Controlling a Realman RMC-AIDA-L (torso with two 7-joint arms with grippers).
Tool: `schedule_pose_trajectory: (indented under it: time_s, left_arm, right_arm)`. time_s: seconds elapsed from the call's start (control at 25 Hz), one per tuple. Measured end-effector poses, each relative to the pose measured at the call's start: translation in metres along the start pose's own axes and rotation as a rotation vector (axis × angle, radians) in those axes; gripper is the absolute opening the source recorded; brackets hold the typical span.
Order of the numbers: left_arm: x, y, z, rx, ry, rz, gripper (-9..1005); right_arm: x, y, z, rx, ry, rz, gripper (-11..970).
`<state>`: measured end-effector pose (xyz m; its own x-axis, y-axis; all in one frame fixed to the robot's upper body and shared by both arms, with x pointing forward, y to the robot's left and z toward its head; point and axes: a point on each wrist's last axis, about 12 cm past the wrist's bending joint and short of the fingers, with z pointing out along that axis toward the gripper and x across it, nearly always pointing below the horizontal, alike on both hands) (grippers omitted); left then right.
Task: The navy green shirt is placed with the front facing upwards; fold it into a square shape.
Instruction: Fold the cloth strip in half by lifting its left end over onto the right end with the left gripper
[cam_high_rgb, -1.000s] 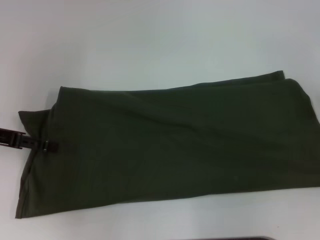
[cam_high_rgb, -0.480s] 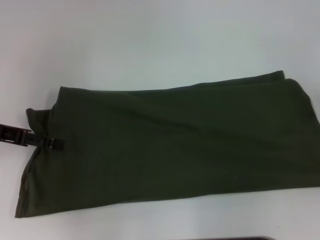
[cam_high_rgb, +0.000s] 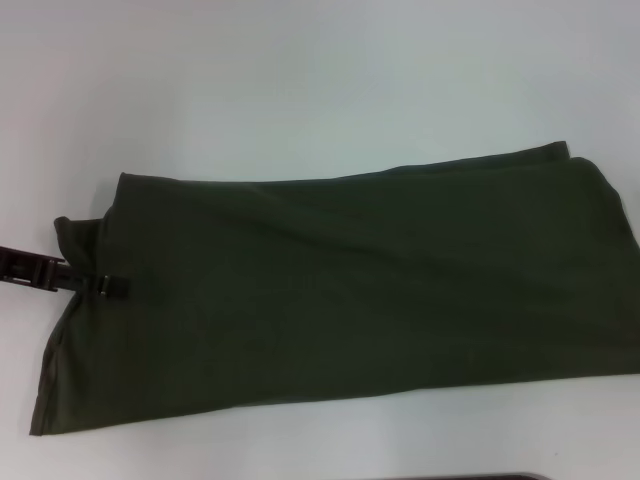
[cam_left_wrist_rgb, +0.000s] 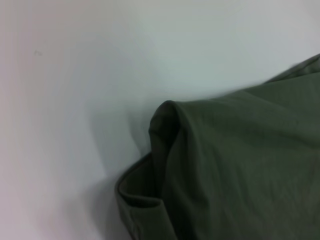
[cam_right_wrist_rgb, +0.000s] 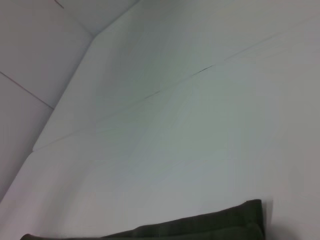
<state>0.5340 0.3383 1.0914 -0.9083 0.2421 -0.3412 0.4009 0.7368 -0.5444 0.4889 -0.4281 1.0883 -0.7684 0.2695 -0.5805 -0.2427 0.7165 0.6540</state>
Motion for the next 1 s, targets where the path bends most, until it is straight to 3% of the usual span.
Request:
schedule_pose_trajectory:
  time_s: [0.4,0.52,0.76,1.0]
  left_arm:
    - [-0.0029,-0.0014,0.0021,-0.024,0.008,0.003,896]
    - [-0.0036,-0.0004,0.0019,-0.034,0.004,-0.008,731]
    - [-0.0037,0.0005,0.0012,-0.046,0.002,-0.011,497]
    - [-0.005,-0.0006,0.0034,-0.052,0.005,0.001,419]
  right_arm:
    - [0.0007,0.0,-0.0004,-0.001,0.001,0.001,896]
    - [0.0007,0.0,-0.0006,-0.001,0.0,0.002,896]
    - [0.0003,0.0002,-0.0002,-0.003,0.0,0.001,895]
    - [0.0,0.0004,0.0,-0.003,0.0,0.0,896]
